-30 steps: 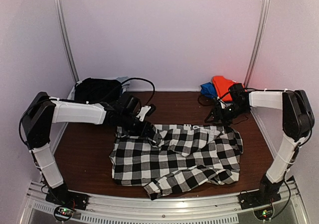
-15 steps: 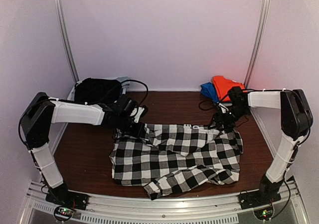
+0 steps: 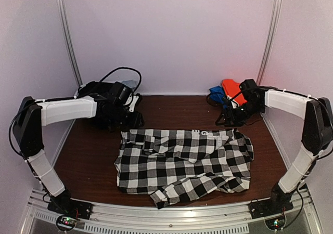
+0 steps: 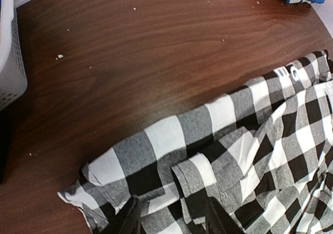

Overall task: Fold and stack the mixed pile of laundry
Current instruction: Fold the flattened shirt at the center of the board.

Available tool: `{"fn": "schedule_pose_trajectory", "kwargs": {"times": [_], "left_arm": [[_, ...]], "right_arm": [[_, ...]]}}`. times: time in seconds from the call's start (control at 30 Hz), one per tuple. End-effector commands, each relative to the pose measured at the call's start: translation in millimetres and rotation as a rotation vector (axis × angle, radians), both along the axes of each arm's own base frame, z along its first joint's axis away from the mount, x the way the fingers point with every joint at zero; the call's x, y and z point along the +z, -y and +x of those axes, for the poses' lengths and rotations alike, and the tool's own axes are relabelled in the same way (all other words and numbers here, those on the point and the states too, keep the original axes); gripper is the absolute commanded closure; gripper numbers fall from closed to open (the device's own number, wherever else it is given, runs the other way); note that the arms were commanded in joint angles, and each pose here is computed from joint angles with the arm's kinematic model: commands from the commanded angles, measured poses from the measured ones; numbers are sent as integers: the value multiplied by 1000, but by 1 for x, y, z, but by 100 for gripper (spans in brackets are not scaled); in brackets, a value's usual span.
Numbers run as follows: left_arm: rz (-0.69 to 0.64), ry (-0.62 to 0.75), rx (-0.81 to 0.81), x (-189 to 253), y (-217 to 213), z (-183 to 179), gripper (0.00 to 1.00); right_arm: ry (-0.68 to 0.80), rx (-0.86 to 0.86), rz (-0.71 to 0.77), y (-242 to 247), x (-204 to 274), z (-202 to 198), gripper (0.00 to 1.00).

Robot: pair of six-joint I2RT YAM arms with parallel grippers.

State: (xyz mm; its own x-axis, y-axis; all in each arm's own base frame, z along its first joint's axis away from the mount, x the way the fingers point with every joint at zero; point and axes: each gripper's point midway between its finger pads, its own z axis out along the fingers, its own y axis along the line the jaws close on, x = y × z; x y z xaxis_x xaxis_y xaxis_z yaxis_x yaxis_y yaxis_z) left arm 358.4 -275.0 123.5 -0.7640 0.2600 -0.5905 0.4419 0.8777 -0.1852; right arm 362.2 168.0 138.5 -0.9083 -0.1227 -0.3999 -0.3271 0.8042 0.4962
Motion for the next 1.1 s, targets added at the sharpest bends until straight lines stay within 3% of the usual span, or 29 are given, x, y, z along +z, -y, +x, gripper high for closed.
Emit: {"fn": "schedule_pose_trajectory", "kwargs": {"times": [0.0,0.3,0.57,0.7,0.9,1.07], "left_arm": [[-71,-93,-7,-13,-4,13,59],[-121,-234,156,-55,-42,14,60],[-162,-337,142,-80,-38,-1,61],[-165,-375,135,-88,-37,-10,68],[-54,-490,135,-115,-57,-41,91],[1,-465,104,-108,-68,-50,94]], "right_arm": [[-63,67,72,-31,-10,-12,35],[-147,71,62,-35,-56,-8,37],[-194,75,12,-27,-77,-15,37],[-209,71,-8,-22,-84,-17,37],[-241,-6,-56,6,-98,-17,37],[-230,-44,-101,22,-94,-14,37]]}}
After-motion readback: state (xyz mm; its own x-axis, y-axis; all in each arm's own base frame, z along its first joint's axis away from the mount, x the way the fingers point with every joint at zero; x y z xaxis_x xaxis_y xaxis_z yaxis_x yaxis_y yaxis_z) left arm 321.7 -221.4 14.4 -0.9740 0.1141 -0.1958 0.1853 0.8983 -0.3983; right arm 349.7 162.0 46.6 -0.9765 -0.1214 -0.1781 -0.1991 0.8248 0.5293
